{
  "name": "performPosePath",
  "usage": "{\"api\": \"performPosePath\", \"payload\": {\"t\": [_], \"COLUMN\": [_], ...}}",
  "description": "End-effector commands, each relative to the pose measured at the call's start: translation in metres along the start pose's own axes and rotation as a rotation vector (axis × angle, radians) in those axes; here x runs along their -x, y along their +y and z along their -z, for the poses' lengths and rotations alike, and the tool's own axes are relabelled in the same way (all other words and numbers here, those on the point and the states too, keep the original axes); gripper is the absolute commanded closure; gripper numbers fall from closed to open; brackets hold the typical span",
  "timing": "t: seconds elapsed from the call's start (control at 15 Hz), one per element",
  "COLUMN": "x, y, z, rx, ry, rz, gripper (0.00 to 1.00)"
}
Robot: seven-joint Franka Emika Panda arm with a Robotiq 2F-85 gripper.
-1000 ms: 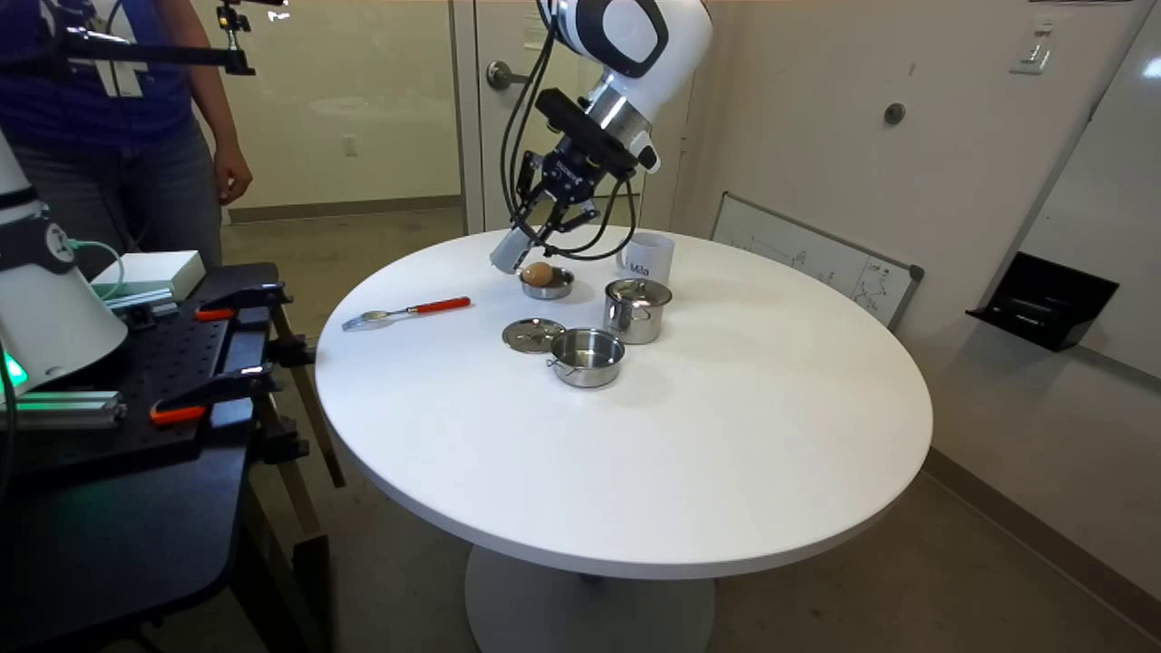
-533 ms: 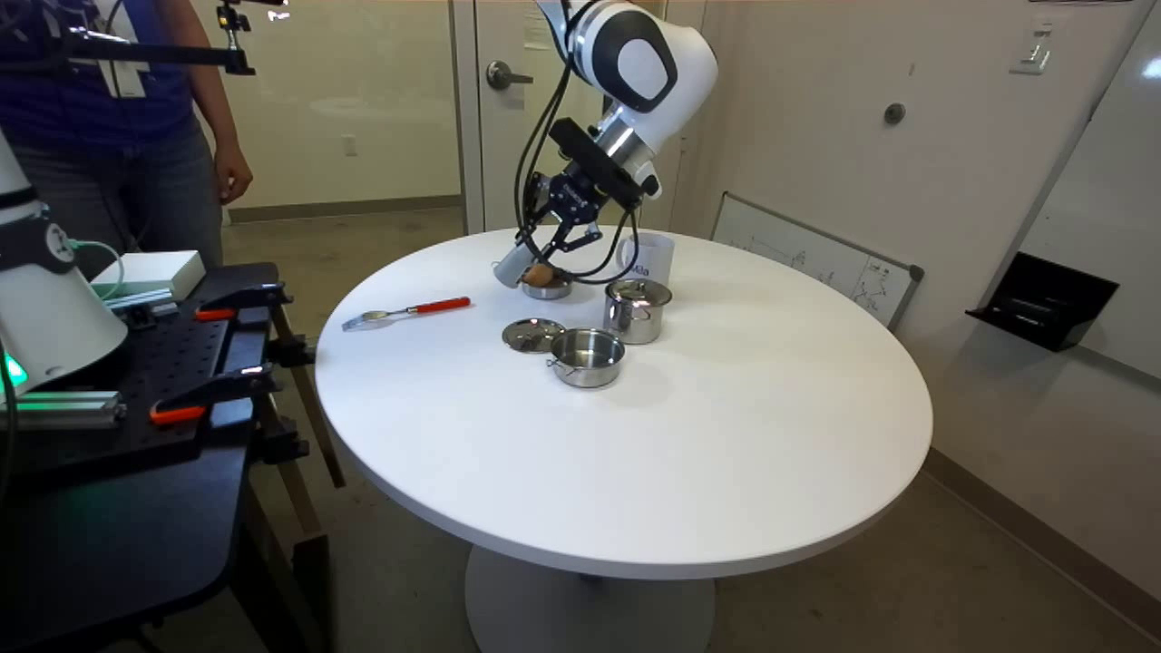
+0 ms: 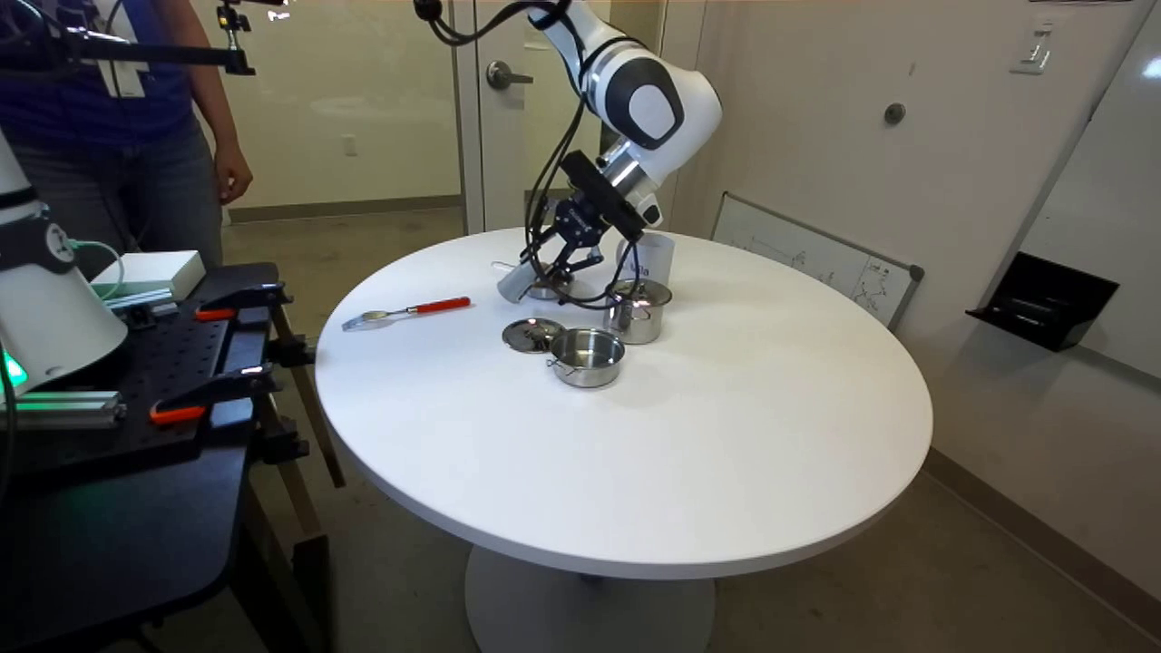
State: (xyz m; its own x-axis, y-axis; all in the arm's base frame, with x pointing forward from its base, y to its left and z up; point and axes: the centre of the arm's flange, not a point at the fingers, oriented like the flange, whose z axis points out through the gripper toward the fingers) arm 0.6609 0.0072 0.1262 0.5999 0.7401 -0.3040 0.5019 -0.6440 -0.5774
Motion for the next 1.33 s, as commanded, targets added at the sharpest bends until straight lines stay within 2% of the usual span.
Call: {"api": "performPosePath", "payload": {"t": [0.0, 0.13, 0.2, 0.27, 1.27], "x": [-0.02, -0.023, -0.024, -0.025, -0.033], "y": [0.009, 0.009, 0.009, 0.009, 0.027], "z": [0.011, 0.011, 0.011, 0.01, -0.01], "rx": [-0.026, -0.026, -0.027, -0.031, -0.054], "ry": [-0.005, -0.011, -0.015, -0.017, -0.038], "rz": [0.008, 0.01, 0.011, 0.012, -0.022], "gripper": [0.89, 0.89, 0.79, 0.9, 0.9]}}
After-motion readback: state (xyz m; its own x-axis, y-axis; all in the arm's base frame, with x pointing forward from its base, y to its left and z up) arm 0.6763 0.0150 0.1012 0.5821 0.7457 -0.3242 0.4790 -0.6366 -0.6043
